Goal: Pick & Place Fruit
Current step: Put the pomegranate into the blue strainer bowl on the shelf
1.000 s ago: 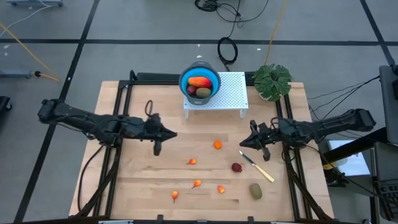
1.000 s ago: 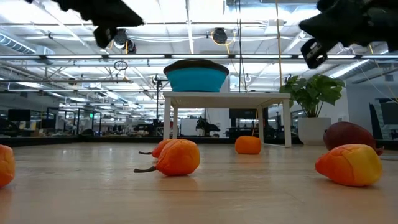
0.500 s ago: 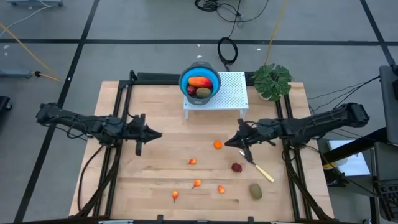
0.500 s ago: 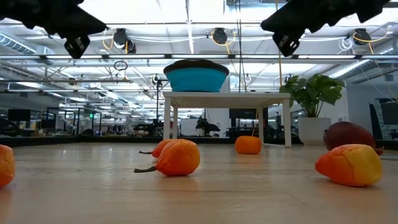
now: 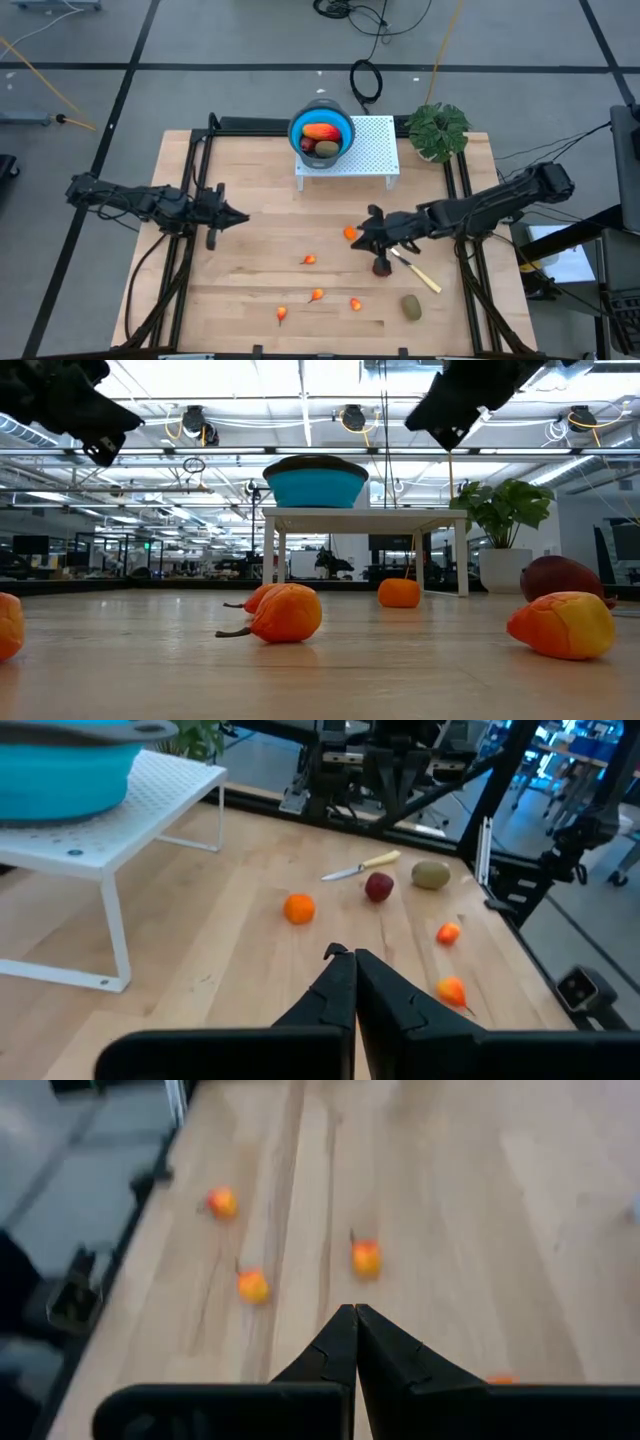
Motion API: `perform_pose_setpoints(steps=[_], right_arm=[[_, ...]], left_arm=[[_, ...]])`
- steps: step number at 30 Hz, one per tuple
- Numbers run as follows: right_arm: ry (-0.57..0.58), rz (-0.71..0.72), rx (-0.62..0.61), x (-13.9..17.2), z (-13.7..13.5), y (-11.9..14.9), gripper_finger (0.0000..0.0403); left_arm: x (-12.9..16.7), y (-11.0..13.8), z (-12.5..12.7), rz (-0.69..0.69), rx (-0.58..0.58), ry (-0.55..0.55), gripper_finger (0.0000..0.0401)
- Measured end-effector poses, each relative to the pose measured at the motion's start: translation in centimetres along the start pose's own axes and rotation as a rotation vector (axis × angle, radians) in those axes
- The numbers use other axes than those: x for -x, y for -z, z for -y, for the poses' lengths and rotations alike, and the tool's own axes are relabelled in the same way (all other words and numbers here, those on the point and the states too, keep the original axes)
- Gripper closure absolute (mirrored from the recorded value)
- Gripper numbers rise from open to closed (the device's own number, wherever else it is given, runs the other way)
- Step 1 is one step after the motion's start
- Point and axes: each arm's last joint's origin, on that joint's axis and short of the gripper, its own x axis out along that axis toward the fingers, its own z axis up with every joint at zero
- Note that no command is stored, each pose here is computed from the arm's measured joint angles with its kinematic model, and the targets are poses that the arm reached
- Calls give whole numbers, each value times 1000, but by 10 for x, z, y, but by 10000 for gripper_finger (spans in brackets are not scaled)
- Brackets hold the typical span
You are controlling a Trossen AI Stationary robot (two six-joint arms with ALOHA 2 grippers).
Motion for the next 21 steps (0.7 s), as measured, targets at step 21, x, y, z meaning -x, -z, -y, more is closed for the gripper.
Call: perform_pose_setpoints(steps=[21], right_arm=[[-30,-463,5,4,-28,-1,400]], left_arm=[[8,6,-3,-41,-67,-8,395]])
